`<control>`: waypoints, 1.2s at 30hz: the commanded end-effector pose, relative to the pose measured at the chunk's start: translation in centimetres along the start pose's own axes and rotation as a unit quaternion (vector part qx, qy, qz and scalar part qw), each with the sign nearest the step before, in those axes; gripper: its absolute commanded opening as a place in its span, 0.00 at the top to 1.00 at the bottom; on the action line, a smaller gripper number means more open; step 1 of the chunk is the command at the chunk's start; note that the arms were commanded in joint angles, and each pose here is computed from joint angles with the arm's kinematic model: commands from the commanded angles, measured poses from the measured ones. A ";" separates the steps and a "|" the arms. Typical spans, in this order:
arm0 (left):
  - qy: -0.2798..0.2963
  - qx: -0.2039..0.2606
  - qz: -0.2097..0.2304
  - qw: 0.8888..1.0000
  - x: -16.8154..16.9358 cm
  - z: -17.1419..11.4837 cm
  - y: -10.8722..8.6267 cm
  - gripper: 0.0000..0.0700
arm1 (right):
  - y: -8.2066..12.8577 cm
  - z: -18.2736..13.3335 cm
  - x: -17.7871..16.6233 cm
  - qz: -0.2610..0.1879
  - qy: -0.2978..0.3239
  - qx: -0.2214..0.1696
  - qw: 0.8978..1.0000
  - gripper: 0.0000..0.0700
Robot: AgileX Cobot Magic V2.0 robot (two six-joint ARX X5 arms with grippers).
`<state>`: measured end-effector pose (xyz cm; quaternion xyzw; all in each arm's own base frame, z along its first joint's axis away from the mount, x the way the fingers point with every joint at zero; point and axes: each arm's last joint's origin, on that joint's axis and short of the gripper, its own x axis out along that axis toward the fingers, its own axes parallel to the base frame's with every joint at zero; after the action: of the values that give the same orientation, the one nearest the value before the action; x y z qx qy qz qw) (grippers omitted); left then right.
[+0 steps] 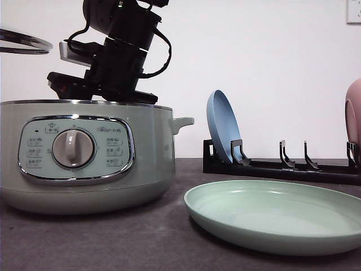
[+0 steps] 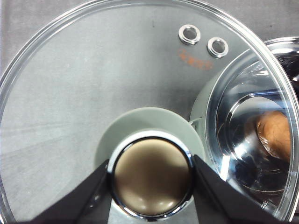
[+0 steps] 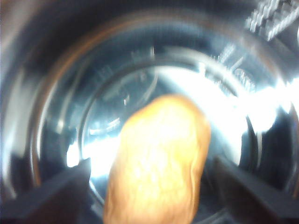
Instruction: Transfer potato from steamer to green plate
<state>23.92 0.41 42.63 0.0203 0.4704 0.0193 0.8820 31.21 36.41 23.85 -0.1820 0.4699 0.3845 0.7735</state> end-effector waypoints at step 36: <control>-0.033 -0.001 -0.026 0.999 -1.0 0.4 -0.1 1.00 | -1.8 -0.1 -21.4 -0.029 -0.114 0.012 0.993 0.65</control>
<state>23.92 0.25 42.62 0.0090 0.4702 -0.0025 0.8825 27.09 26.51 41.46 -0.1398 0.3882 0.3737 0.8307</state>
